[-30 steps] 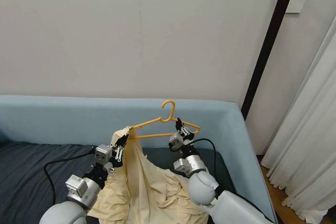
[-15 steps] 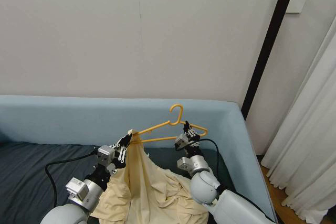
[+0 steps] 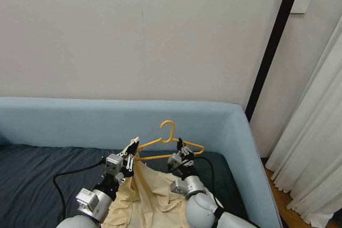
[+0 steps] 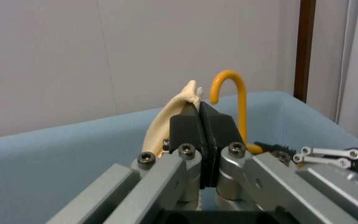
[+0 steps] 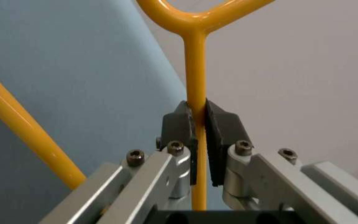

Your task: Pick up the clothes from the sofa and hang them on the clothes hanger.

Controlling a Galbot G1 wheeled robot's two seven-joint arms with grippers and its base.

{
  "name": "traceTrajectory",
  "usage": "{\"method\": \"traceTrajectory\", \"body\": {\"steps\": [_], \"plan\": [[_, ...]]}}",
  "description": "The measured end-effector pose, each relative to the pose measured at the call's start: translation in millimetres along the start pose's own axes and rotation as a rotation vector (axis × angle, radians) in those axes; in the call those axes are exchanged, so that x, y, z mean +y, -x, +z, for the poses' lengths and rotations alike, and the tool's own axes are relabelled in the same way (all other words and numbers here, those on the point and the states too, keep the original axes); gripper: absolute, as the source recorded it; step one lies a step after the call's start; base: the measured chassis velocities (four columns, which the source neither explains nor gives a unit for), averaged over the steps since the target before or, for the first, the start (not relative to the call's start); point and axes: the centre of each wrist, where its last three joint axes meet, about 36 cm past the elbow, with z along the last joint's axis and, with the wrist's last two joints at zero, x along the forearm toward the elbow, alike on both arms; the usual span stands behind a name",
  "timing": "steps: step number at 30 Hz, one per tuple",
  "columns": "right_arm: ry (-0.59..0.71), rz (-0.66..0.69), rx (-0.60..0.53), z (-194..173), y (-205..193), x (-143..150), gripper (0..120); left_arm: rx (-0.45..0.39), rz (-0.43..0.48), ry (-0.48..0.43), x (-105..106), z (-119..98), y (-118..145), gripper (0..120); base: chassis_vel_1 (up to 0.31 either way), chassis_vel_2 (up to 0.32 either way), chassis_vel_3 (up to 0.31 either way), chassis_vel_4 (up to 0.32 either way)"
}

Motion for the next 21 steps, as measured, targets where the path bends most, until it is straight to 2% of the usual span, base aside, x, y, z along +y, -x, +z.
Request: {"method": "traceTrajectory", "body": {"steps": [11,17,21], "plan": [[-0.062,-0.024,0.011,0.0,12.3,22.2,4,-0.043,0.03,0.017,-5.8,-17.3,-8.3,0,0.0,0.0,0.0,0.0],[-0.033,-0.032,-0.009,-18.2,15.9,29.9,4,-0.033,0.05,0.044,-5.7,1.7,-8.3,0,0.0,0.0,0.0,0.0],[0.083,-0.024,-0.031,-33.9,16.5,23.2,4,-0.004,0.057,0.056,-5.0,22.0,-9.6,0,0.0,0.0,0.0,0.0]]}}
